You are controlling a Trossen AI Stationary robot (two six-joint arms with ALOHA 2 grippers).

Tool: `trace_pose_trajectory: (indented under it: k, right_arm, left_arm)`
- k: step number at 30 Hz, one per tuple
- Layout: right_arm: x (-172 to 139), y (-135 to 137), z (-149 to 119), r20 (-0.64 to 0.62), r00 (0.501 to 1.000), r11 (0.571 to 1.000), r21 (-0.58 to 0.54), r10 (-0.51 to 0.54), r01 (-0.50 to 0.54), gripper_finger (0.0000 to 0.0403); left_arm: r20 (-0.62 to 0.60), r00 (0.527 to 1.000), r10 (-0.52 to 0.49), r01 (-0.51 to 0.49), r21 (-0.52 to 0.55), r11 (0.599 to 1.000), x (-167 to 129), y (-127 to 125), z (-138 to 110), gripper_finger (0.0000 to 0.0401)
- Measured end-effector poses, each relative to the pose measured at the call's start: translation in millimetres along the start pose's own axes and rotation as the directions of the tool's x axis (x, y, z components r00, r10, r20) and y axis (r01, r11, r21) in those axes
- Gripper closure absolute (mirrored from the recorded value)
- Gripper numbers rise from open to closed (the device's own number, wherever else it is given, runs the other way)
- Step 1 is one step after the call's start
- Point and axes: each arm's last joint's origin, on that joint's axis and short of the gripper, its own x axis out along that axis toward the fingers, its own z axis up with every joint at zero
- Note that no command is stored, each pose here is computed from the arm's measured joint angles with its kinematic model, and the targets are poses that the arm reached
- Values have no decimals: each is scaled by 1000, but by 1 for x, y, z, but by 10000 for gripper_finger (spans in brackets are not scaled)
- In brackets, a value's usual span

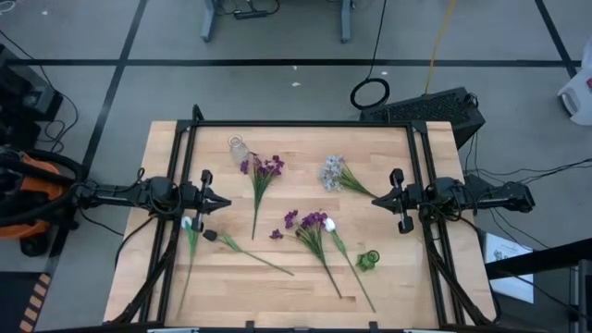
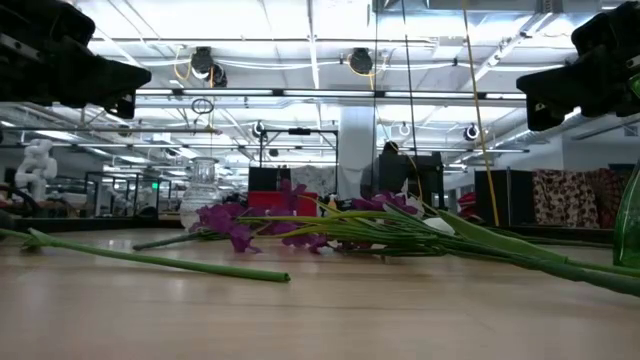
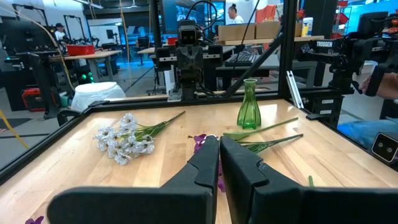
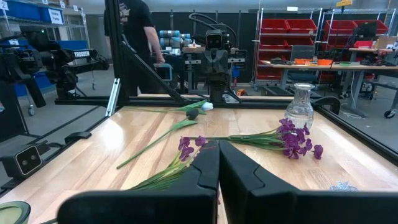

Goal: Sort flowers into vase by color

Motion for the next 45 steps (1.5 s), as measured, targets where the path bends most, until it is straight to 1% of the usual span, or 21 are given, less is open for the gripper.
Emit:
trace_pose_trajectory:
  k: [35,40,45]
  right_arm:
    - [0,0,2,21,1000,1000,-6,-16,16,403]
    - [-1,0,8,61,998,1000,13,-14,13,403]
    - [-2,0,32,78,997,1000,11,-13,12,403]
  left_arm:
    - [0,1000,0,0,0,1000,0,0,0,377]
    - [0,1000,0,0,0,1000,0,0,0,377]
    - [0,1000,0,0,15,1000,0,0,0,377]
